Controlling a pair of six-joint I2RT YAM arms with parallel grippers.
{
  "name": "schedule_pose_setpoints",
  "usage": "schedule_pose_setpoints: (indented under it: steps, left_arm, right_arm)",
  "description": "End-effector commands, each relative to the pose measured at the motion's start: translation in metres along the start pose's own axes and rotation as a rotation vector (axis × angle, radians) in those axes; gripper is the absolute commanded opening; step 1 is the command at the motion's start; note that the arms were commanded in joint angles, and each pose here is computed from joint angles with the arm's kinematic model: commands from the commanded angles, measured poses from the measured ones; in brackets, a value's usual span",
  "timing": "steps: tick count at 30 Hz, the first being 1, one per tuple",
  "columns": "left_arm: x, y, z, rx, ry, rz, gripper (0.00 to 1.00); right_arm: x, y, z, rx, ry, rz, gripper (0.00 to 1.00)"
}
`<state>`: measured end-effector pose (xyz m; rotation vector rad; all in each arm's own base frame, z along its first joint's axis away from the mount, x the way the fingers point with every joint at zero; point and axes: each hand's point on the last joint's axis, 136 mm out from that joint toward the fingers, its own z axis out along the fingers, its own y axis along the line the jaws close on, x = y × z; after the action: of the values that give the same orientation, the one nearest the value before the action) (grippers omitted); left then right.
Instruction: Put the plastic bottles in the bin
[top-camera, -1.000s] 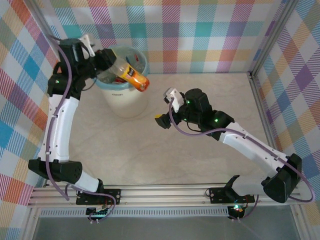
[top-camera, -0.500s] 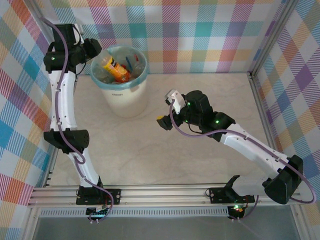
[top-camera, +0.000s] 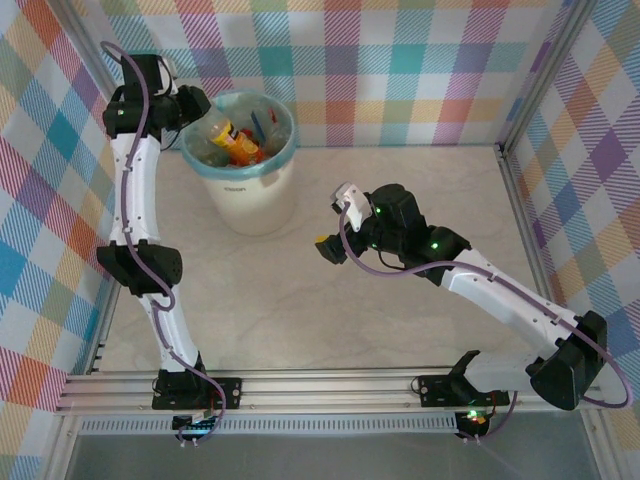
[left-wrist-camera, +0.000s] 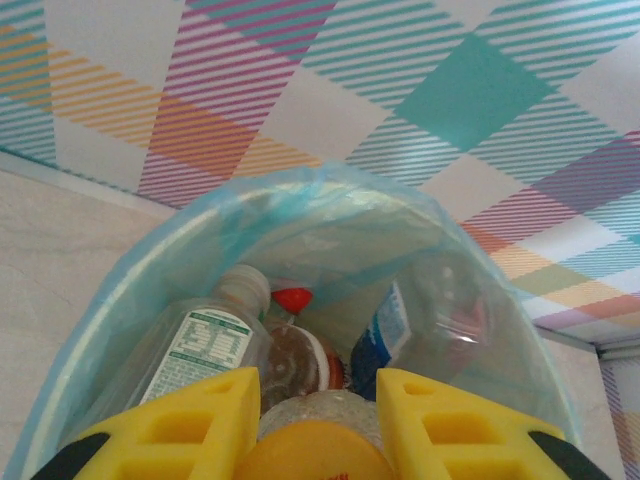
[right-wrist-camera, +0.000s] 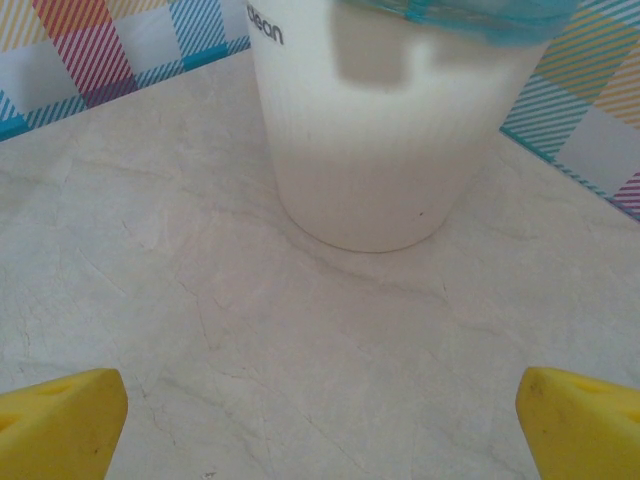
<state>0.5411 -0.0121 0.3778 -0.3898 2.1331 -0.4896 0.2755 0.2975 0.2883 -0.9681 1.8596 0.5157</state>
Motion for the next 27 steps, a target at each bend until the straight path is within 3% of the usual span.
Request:
schedule_pose_setpoints:
  steps: [1,8,13,14,18,24,27]
  left_arm:
    - [0.038,0.011,0.017,0.006,0.164,-0.009,0.01]
    - [0.045,0.012,0.029,0.007,0.183,0.0,0.11]
    - [0.041,0.008,0.028,0.021,0.17,0.001,0.39]
    - [0.04,0.006,0.028,0.031,0.168,-0.002,0.4]
    - [0.039,-0.013,0.022,0.104,0.167,-0.015,0.14]
    - [0.033,-0.046,0.002,0.141,0.109,0.051,0.01]
    - [0.019,-0.056,-0.017,0.132,0.037,0.087,0.0]
  right_arm:
    - [0.0,0.001,-0.004,0.0,-0.005,0.001,1.0]
    - [0.004,-0.001,0.004,0.008,0.013,0.001,1.0]
    - [-0.004,-0.001,0.005,-0.001,0.0,0.0,1.0]
    - [-0.005,-0.001,0.006,-0.002,-0.003,0.002,1.0]
    - [-0.004,0.001,0.007,-0.01,0.0,0.008,1.0]
    - [-0.005,0.001,0.007,-0.011,0.001,0.013,1.0]
    - [-0.006,0.001,0.006,-0.011,-0.001,0.01,1.0]
